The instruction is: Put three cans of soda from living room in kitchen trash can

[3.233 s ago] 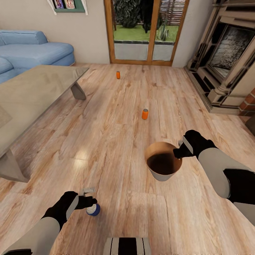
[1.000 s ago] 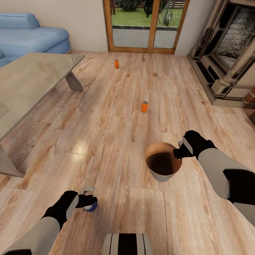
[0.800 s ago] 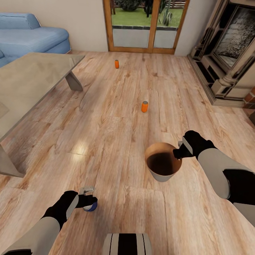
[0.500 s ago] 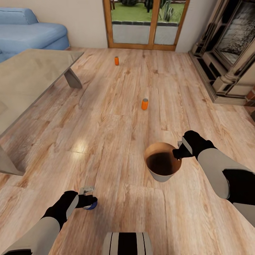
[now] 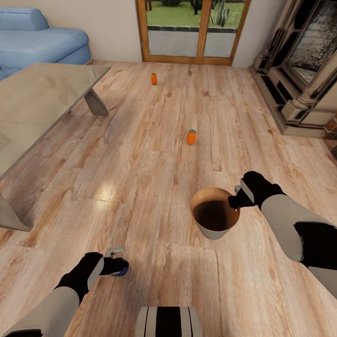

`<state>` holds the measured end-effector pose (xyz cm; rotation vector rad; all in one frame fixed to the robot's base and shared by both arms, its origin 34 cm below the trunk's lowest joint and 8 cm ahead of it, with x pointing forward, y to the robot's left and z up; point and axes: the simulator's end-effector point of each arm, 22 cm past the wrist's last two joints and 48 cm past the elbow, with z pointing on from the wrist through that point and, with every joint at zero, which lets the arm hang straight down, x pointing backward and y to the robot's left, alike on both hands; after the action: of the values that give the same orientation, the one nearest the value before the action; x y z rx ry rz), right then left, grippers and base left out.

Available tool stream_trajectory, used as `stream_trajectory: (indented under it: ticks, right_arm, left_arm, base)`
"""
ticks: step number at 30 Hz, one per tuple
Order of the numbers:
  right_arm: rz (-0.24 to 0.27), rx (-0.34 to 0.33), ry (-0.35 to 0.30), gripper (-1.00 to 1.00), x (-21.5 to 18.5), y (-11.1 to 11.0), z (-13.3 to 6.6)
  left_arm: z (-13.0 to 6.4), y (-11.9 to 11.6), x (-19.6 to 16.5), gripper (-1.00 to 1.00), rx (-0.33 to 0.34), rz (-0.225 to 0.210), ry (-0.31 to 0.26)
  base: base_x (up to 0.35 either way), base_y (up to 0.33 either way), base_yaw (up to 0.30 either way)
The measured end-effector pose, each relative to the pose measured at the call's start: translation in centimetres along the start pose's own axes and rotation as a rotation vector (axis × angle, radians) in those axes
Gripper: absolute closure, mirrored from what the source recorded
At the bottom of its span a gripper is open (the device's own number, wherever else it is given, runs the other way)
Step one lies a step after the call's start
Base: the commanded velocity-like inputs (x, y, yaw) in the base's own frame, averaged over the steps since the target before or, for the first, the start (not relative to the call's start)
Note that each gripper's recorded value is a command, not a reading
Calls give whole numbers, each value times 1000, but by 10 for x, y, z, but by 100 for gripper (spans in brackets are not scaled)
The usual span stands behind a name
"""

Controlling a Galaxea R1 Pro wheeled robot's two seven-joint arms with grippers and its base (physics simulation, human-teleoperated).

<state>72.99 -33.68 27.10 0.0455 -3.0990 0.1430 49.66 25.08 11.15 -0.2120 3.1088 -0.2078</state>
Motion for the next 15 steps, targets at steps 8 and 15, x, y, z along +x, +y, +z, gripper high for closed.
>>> stream_trajectory:
  ticks: [8,15]
  right_arm:
    - [0,0,0,100,0,0,0]
    - [4,3,-18,100,0,-2,-11]
  left_arm:
    - [0,-1,1,100,4,-4,1]
    - [-9,-1,-6,100,1,3,-14]
  base:
    - [0,0,0]
    - [0,0,0]
